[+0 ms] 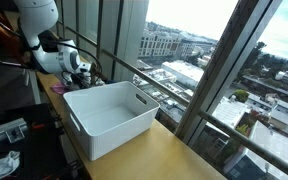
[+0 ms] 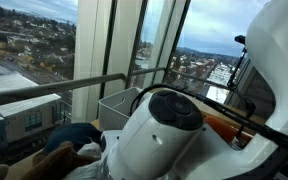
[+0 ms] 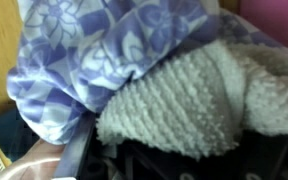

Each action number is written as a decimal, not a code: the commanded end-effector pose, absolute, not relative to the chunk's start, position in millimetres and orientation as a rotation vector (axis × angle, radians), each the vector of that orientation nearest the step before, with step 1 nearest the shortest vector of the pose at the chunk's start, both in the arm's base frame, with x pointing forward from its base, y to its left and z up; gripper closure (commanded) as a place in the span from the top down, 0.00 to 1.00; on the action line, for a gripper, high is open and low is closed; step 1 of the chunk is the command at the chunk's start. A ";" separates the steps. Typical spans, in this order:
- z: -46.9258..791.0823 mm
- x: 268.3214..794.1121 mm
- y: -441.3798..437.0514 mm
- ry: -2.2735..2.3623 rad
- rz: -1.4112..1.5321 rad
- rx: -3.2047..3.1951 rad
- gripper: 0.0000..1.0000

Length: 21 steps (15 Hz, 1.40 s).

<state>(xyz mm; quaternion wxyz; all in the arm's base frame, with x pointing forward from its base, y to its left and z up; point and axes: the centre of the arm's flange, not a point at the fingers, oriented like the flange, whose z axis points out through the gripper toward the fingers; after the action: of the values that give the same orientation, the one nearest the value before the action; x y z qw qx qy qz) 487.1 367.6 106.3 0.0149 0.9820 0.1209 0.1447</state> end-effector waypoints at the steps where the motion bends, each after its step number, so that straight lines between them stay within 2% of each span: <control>1: 65.8 484.4 362.7 0.385 0.375 3.076 0.14; 2: 68.2 483.5 360.6 0.383 0.375 3.071 0.13; 5: 86.8 475.5 342.4 0.410 0.376 3.037 0.03; 7: 100.1 466.3 326.7 0.431 0.379 3.023 0.06; 9: 107.5 458.9 312.4 0.446 0.385 3.005 0.01; 10: 110.0 455.0 304.2 0.452 0.386 2.992 0.04; 21: 133.6 412.2 255.3 0.457 0.383 2.890 0.04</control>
<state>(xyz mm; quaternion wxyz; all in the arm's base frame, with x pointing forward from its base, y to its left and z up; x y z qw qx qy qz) 433.2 270.3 125.8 0.0859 0.9754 0.1556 0.1305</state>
